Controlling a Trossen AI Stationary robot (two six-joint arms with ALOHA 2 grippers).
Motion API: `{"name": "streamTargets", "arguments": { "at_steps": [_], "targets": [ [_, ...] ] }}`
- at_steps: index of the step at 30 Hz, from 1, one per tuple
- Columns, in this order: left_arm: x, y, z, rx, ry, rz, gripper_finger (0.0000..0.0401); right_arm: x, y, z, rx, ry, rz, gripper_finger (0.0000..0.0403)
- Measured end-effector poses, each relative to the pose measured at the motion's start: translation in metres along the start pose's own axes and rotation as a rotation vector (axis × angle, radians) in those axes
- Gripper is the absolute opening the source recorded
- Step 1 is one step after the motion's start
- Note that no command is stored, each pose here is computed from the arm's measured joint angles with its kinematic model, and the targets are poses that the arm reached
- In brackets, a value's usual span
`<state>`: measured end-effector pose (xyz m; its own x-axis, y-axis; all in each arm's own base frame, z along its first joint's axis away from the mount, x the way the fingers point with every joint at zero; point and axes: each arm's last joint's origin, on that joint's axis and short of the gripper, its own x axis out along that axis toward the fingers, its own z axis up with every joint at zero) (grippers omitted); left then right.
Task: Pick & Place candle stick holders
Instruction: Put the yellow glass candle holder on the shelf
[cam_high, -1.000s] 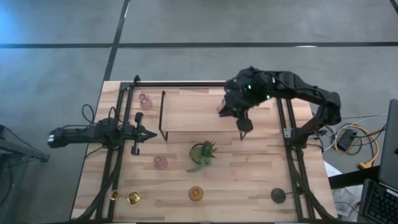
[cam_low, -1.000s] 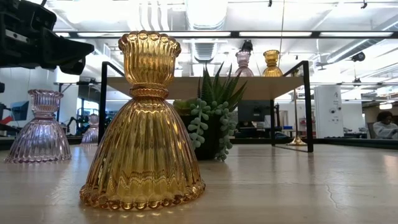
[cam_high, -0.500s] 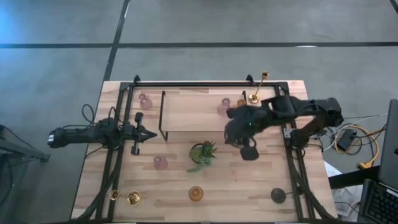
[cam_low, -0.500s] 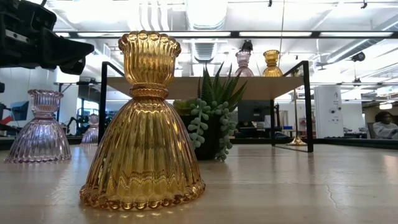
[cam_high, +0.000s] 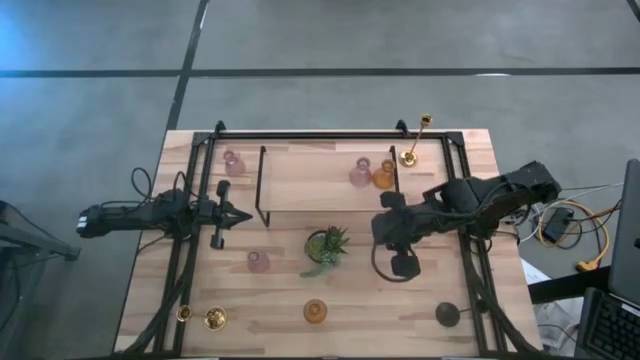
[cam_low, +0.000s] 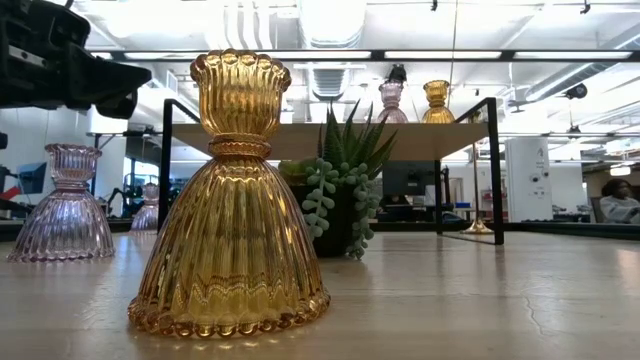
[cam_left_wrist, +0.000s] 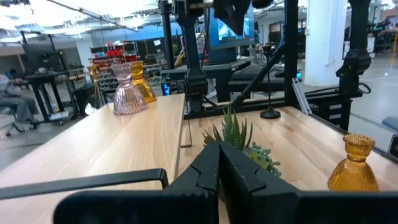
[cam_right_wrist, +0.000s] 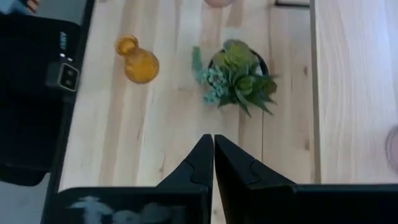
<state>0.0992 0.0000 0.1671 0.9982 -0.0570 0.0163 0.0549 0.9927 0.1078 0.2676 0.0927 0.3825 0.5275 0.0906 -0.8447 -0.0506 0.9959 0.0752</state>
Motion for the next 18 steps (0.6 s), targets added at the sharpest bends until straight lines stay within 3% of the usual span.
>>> {"name": "streamTargets", "arguments": {
  "at_steps": [7,12,18],
  "targets": [
    [0.000,0.000,0.000,-0.055,0.000,-0.003,0.0012,0.015,0.002,-0.022,0.088,-0.056,-0.005,0.0008],
    [-0.001,0.002,0.001,-0.085,0.042,0.062,0.0012,0.033,0.010,-0.042,0.135,-0.092,0.037,0.0008],
    [-0.009,0.003,0.022,-0.094,0.111,0.035,0.0012,0.068,0.027,-0.051,0.055,-0.232,0.113,0.0008]
  ]
}}
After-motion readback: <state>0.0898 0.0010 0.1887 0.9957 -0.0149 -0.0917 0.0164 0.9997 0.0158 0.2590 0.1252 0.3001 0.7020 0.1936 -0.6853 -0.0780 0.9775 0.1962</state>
